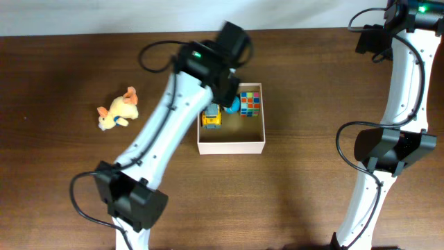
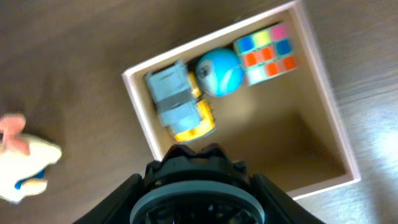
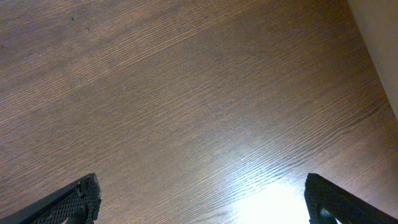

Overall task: Pack container
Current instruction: 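Grasp the black puck with the left gripper and carry it toward the box, then lower the puck into the box beside the cube and open left gripper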

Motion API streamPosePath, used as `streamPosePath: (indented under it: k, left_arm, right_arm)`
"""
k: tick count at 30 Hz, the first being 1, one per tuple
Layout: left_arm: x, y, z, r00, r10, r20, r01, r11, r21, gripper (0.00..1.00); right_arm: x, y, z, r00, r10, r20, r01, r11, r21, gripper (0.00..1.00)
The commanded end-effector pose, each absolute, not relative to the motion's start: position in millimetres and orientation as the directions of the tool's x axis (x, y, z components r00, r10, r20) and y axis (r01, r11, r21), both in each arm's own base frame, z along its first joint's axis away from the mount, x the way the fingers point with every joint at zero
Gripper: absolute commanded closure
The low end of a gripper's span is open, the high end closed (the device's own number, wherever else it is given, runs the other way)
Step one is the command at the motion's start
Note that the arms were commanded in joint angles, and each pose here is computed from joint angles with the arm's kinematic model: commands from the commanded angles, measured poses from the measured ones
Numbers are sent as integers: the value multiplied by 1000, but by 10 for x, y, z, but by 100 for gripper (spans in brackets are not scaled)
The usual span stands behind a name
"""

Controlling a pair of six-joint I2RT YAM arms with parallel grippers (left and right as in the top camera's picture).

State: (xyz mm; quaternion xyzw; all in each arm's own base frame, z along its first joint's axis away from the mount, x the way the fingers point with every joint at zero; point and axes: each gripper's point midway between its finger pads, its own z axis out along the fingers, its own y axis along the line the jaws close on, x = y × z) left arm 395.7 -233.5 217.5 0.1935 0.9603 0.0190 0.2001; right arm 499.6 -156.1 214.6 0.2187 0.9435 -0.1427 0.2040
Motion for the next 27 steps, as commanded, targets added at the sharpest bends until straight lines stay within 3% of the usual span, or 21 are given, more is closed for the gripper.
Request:
streamPosePath:
  k: [1,5,18,27]
  left_arm:
    - [3990,-2524,2212,-805,420,-420,387,907,165,54]
    - [3951,-2769,2059,-788,458,-410,430,888,165,54]
    - [3859,-3035,988,-834,518,-187,504,855,120,54]
    - [3911,-3153,825,-833,517,-196,510,856,86,54]
  right_arm:
    - [4990,-1566,2167,-812,366,-454,485,857,-176,1]
    - [4990,-1566,2167,-812,366,-454,485,857,-176,1]
    - [4990,-1566,2167,-812,366,-454,485,857,-176,1]
    - [4990,-1566,2167,-812,366,-454,485,857,-176,1]
